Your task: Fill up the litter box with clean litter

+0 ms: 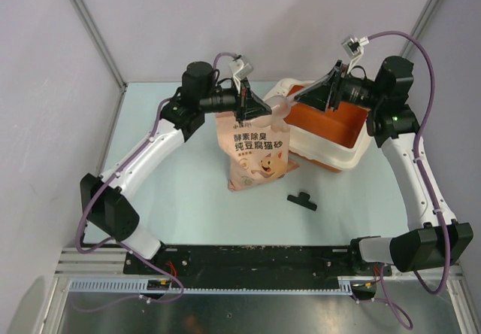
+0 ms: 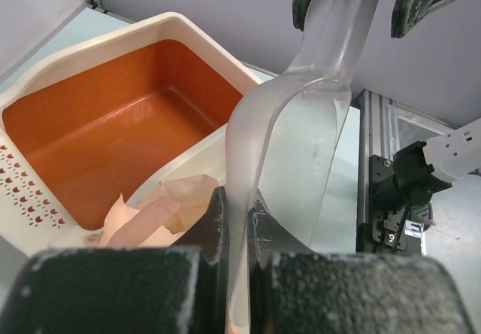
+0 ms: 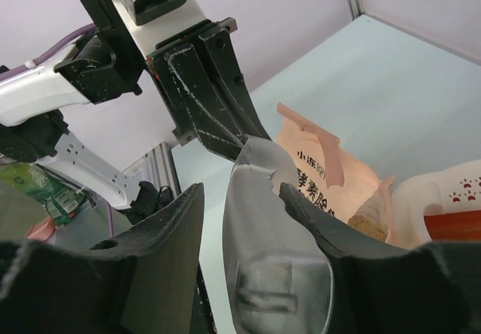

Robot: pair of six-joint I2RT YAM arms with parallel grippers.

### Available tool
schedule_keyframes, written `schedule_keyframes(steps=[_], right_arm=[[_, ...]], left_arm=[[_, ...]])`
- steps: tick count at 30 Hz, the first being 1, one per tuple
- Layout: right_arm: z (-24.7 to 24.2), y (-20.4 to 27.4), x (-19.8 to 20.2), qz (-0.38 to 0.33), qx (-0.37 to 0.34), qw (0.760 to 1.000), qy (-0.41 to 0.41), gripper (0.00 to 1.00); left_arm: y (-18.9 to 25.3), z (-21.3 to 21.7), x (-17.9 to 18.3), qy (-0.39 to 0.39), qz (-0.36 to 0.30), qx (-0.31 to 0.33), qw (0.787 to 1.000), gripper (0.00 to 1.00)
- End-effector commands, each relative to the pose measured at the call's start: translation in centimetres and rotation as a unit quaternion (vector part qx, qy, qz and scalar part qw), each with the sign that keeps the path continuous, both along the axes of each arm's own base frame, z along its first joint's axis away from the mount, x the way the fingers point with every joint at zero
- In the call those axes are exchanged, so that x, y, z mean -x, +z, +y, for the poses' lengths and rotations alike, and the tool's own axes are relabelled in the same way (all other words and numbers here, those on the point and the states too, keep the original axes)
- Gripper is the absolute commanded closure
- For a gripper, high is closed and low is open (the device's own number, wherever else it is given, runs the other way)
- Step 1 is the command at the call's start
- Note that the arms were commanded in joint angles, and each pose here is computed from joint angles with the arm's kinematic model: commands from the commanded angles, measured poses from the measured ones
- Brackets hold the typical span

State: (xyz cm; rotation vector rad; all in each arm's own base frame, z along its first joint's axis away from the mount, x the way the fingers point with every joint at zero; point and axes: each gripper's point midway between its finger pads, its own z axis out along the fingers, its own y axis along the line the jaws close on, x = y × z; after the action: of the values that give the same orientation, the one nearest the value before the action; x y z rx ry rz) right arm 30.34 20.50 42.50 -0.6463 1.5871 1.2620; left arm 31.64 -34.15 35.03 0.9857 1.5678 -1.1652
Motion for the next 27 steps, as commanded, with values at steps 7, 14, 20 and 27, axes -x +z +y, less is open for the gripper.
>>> schedule_keyframes(steps=[7,14,20,27], right_arm=[[0.2,1.5,-0.7,-0.028,-0.016,0.999,-0.012,0.72],[-1.3,1.2,-2.3,-0.019,-0.015,0.998,-0.054,1.00],[-5.7,1.2,-5.2,-0.007,0.032,0.988,-0.151,1.00],[-8.1,-0.1,-6.7,-0.028,0.134,0.971,-0.194,1.00]], left_arm=[[2.8,-0.2,-0.4,0.001,-0.017,0.029,0.999,1.00],[2.4,-0.2,-0.7,0.004,-0.024,0.025,0.999,0.83],[4.8,3.2,-4.0,0.065,-0.098,0.011,0.993,0.27],[-0.8,6.1,-4.4,0.059,-0.142,-0.105,0.982,0.13]])
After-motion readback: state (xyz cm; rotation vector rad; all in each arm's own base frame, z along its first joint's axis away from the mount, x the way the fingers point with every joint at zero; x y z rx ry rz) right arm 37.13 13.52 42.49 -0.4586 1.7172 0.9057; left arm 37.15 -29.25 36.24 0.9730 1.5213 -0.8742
